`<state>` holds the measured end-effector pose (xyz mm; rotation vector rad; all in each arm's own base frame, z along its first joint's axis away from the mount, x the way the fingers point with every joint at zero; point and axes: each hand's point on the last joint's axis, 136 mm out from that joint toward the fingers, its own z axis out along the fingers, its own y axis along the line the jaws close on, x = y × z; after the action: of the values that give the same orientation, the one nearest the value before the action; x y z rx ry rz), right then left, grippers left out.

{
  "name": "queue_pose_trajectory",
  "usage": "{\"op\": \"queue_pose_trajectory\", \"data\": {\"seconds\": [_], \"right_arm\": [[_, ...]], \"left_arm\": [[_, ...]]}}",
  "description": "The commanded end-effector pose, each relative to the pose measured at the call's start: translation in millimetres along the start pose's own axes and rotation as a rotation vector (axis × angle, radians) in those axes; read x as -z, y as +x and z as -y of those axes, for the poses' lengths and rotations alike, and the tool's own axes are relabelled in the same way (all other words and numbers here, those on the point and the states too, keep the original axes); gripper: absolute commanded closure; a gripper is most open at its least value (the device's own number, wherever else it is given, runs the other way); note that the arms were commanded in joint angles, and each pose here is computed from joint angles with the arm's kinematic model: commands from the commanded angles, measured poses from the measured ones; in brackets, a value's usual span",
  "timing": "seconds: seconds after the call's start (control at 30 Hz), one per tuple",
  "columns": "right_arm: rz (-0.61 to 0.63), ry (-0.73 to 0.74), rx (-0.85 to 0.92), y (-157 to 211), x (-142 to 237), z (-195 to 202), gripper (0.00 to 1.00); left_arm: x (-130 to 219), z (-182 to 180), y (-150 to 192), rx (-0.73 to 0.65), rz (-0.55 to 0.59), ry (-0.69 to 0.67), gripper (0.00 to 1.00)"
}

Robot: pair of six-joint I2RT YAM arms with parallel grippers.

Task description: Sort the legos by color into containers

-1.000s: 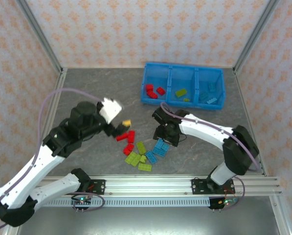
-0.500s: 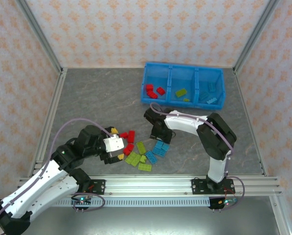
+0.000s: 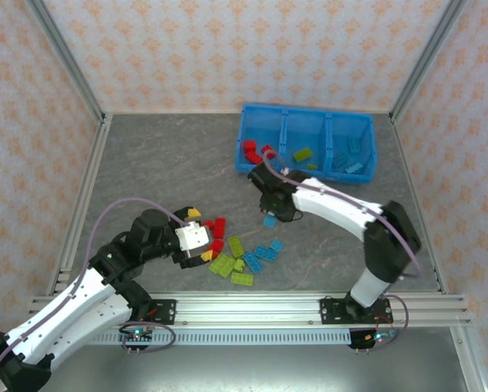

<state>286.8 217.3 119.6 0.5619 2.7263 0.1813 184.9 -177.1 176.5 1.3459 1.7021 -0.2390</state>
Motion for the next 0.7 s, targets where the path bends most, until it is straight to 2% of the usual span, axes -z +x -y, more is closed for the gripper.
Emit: {"op": "queue_pose_trajectory", "data": {"seconds": [0.0,0.17,0.23,0.4,0.53,0.6,0.67], "right_arm": [[0.231,0.068,-0.013,-61,51,38,0.74],[0.357,0.128,-0.089,-129,80,98,0.74],[0.375,0.140,-0.108,-156,81,118,0.74],[0.385,0.249,-0.114,-220,59,160,0.75],[0.344,0.251,-0.151,-258,24,170,0.75],[0.317,0.266,-0.160,-275,7,173,0.73],[0.288,0.286,-0.160,-288,-8,175,0.68]], "left_arm": [[12,-16,-52,0.036,0.166,-0.006,0.00],[17,-29,-102,0.125,0.330,0.026,0.00],[16,-44,-109,0.199,0.318,-0.018,0.00],[8,-71,-100,0.332,0.175,-0.118,0.00],[7,-83,-86,0.460,0.094,-0.185,0.00],[8,-93,-68,0.566,0.016,-0.265,0.00],[10,-104,-40,0.680,-0.098,-0.380,0.00]]}}
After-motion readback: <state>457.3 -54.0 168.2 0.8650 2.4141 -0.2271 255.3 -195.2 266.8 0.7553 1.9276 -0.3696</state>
